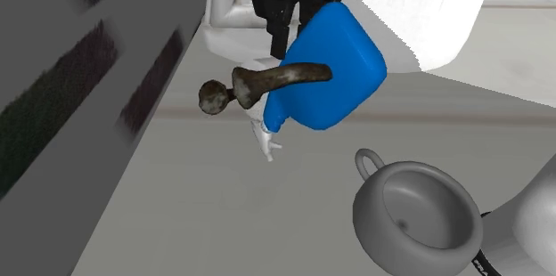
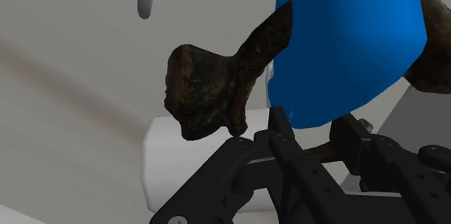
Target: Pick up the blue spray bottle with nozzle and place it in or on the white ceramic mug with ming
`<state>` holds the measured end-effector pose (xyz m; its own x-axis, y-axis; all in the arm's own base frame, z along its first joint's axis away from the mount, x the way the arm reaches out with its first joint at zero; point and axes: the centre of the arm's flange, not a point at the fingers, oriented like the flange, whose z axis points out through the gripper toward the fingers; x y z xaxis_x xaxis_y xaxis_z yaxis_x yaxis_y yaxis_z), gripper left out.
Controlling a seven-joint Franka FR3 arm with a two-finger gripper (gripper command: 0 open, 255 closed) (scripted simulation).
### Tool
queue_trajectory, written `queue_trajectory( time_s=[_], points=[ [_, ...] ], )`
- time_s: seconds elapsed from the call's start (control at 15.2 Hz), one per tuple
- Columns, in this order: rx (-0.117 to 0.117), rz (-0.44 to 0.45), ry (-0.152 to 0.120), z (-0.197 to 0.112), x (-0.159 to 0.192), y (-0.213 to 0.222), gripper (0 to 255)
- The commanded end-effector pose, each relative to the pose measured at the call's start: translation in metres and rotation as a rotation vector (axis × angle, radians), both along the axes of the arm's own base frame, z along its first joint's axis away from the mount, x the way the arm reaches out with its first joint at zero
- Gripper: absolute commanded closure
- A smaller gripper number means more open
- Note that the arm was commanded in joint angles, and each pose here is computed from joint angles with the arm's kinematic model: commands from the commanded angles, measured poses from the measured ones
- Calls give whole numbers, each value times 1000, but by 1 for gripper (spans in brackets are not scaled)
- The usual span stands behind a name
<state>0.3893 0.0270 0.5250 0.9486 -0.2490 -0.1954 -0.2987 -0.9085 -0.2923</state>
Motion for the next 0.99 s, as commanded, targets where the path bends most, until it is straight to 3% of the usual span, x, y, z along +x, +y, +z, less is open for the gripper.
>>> queue_trajectory(
  time_s=[0.0,0.92],
  points=[
    [0,0,0,6,-13,-2,255],
    [0,0,0,38,-193,-26,255]
  ],
)
